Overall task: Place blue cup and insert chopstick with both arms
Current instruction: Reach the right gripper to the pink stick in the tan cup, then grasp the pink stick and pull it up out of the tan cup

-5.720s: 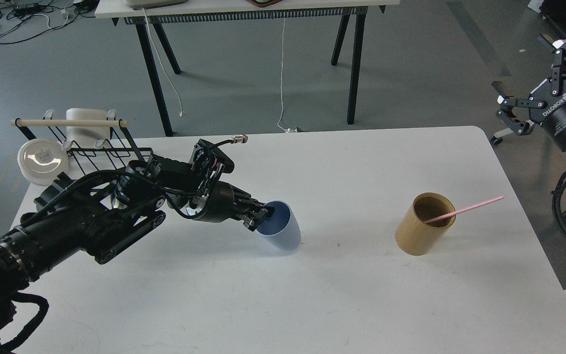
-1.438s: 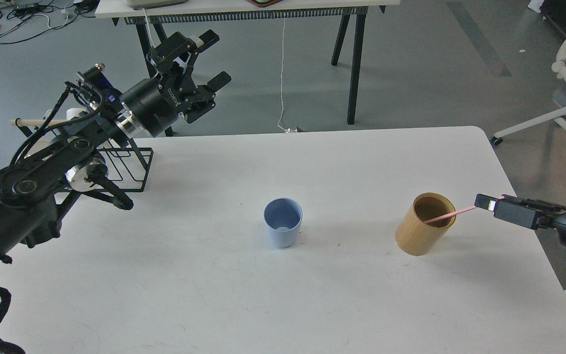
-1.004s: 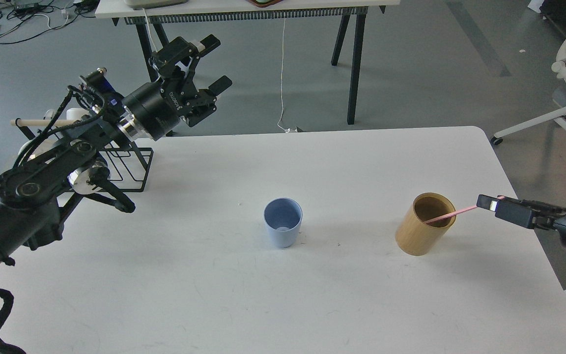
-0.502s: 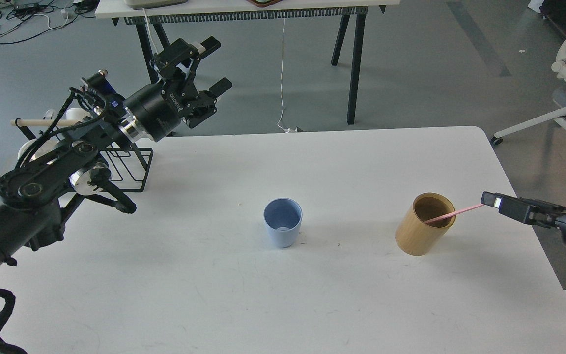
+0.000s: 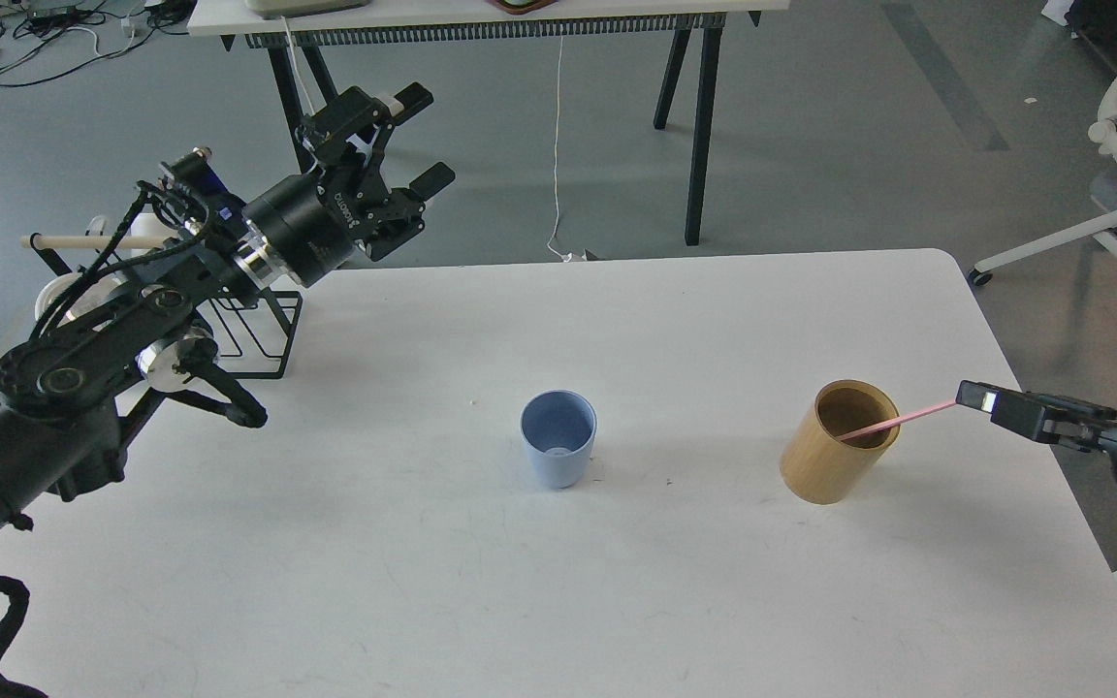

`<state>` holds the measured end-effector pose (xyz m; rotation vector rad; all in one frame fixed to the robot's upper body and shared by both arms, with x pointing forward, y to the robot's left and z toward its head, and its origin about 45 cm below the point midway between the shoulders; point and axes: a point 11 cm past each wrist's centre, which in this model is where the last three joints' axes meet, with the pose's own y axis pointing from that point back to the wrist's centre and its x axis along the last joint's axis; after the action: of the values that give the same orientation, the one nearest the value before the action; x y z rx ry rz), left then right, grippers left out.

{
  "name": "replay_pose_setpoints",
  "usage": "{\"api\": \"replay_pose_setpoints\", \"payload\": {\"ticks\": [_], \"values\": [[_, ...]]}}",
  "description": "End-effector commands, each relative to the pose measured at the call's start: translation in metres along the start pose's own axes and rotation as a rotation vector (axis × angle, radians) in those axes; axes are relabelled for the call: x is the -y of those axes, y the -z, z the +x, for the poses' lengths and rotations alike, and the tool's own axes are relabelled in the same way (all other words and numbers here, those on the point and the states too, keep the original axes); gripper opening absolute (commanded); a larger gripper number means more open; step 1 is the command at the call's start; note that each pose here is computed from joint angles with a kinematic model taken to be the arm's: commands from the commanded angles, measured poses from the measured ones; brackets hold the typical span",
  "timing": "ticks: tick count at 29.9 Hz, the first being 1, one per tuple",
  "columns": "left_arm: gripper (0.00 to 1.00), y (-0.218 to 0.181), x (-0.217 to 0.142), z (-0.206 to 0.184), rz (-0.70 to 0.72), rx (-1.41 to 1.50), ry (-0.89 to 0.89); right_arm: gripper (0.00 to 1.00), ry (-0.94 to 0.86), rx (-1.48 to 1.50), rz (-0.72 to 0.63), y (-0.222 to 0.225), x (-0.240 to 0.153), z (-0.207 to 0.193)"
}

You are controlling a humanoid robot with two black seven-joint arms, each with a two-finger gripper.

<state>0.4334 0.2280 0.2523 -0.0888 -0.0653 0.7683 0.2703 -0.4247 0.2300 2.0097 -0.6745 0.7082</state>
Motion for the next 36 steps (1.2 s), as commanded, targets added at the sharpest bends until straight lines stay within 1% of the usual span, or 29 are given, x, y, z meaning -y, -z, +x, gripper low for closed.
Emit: {"api": "replay_pose_setpoints", "payload": {"ticks": [1,3,13,23,29,36], "values": [[0.95,0.001,0.0,0.0,0.001,-0.001,-0.001,0.19,-0.002,0.001,0.002,0.0,0.001,0.0],[0.95,0.001,0.0,0.0,0.001,-0.001,-0.001,0.14,-0.002,0.001,0.002,0.0,0.001,0.0],[0.96,0.004,-0.002,0.0,0.007,-0.007,-0.005,0.04,-0.003,0.0,-0.001,-0.001,0.001,0.001],[0.96,0.007,-0.004,-0.001,0.009,-0.014,-0.006,0.04,-0.04,0.031,0.004,0.002,0.0,0.01],[0.96,0.008,0.001,-0.007,0.004,-0.022,0.005,0.03,-0.073,0.053,0.016,0.007,-0.001,0.02],[0.96,0.011,0.006,-0.014,-0.002,-0.035,0.016,0.03,-0.103,0.052,0.008,0.007,-0.012,0.034]]}}
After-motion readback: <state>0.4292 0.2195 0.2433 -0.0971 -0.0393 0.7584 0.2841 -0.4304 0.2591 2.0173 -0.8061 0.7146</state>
